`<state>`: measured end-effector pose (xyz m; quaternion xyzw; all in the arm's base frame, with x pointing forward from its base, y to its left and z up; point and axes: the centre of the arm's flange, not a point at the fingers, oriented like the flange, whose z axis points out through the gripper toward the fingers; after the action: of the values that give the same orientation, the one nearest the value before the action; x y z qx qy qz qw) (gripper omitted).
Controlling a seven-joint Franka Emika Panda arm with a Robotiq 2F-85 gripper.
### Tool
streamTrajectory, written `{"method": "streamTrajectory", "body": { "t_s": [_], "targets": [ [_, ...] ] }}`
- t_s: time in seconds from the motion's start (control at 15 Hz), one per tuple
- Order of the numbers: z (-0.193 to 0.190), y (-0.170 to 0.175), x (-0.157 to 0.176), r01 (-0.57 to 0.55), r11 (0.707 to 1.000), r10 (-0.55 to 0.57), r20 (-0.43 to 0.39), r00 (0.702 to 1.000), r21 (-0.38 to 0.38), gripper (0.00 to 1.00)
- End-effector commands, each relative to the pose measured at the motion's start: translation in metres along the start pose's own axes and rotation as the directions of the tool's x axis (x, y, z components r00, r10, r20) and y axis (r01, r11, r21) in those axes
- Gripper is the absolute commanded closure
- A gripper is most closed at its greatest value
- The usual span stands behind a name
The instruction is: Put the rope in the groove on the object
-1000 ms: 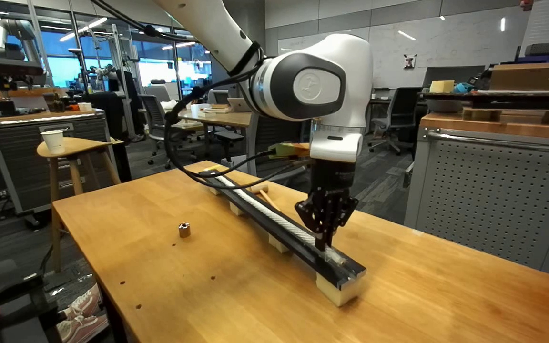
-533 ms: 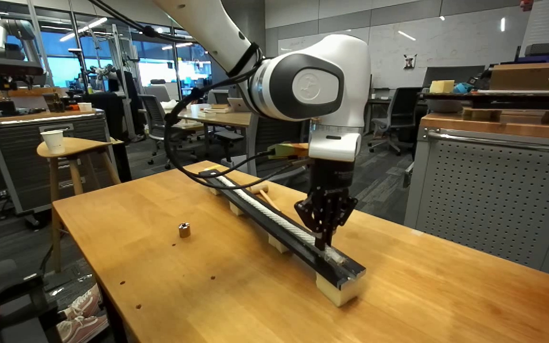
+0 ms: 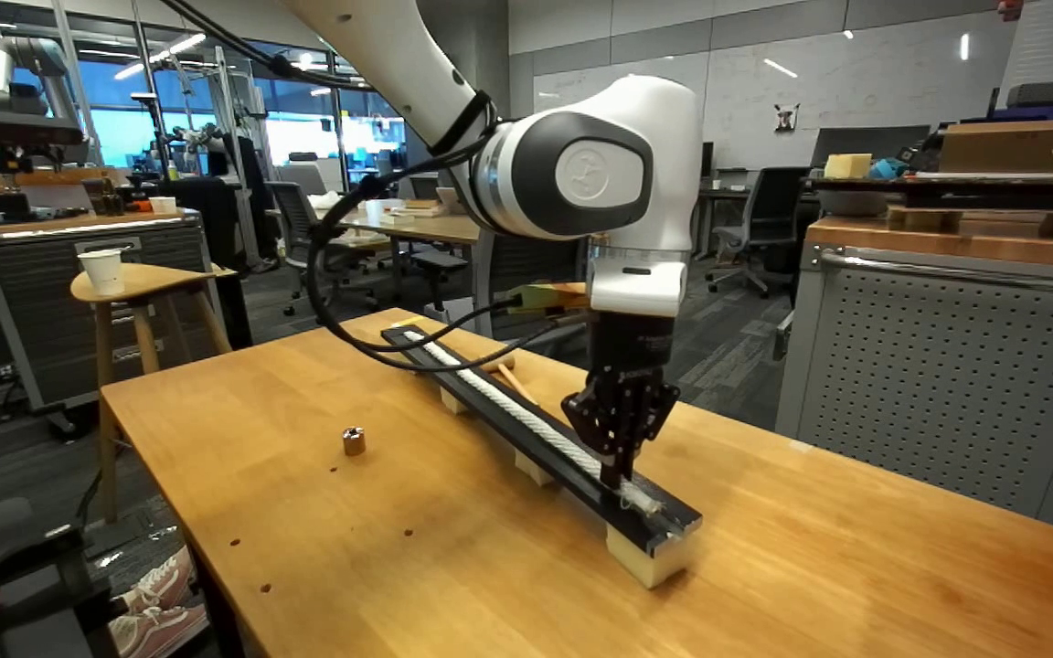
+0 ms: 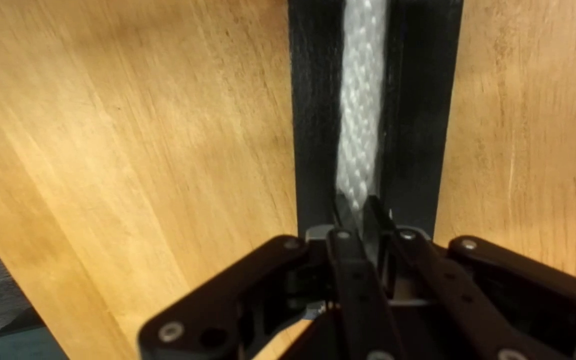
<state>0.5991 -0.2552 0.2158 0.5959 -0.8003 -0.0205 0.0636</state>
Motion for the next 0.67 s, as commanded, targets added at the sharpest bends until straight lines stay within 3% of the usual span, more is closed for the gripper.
{"method": "streamTrajectory", "body": {
  "t_s": [0.0, 0.6],
  "targets": [
    [-0.0013, 0.0060, 0.0078, 0.064, 0.997, -0.062, -0.025, 0.998, 0.052, 0.97],
    [0.0083, 0.0058, 0.0078, 0.155, 0.984, -0.153, -0.029, 0.988, 0.091, 0.97]
  ]
}}
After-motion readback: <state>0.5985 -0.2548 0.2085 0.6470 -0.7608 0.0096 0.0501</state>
